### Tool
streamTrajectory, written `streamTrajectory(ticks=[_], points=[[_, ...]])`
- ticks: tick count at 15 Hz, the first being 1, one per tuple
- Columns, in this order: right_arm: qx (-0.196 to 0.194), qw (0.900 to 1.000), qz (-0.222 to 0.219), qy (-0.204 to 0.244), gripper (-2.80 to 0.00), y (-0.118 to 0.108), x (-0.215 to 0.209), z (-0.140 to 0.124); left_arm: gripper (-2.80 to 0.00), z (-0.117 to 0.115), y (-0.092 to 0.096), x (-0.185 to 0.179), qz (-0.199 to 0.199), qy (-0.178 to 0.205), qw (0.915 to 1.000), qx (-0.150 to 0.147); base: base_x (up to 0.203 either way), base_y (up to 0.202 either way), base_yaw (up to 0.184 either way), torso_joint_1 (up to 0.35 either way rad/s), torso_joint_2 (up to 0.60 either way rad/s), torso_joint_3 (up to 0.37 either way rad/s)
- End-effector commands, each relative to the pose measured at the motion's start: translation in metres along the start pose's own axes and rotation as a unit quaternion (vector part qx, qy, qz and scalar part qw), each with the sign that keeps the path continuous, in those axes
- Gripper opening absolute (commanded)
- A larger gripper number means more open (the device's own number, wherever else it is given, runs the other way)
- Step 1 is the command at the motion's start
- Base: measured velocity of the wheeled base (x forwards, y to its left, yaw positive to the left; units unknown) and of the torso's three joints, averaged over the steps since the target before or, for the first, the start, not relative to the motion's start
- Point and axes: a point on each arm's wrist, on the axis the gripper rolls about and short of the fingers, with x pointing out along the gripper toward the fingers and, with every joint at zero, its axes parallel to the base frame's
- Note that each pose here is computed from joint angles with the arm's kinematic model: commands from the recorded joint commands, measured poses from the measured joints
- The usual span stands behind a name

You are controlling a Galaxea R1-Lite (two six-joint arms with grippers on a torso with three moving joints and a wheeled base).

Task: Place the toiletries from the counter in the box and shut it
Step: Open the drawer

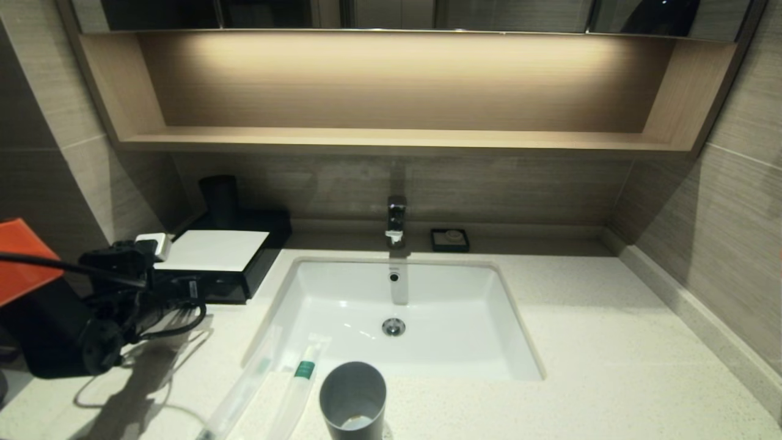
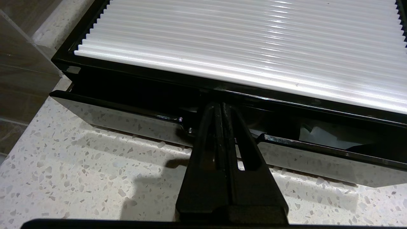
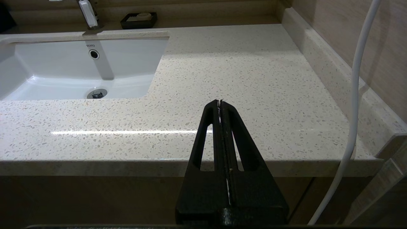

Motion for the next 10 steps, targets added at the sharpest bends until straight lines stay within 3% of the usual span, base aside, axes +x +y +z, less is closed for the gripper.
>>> streamTrajectory(ticks=[1, 10], points=[[0.0, 1.0, 0.0, 0.0, -2.8, 0.0, 0.0, 0.0, -2.8, -0.0004, 0.0001, 0.002, 0.001, -0.002, 1.0, 0.0, 0.0, 0.0, 0.0, 0.0, 0.0, 0.0], [0.0, 1.0, 0.0, 0.0, -2.8, 0.0, 0.0, -0.0001, -2.8, -0.0009, 0.0, 0.0073, 0.001, -0.002, 1.0, 0.0, 0.0, 0.0, 0.0, 0.0, 0.0, 0.0]])
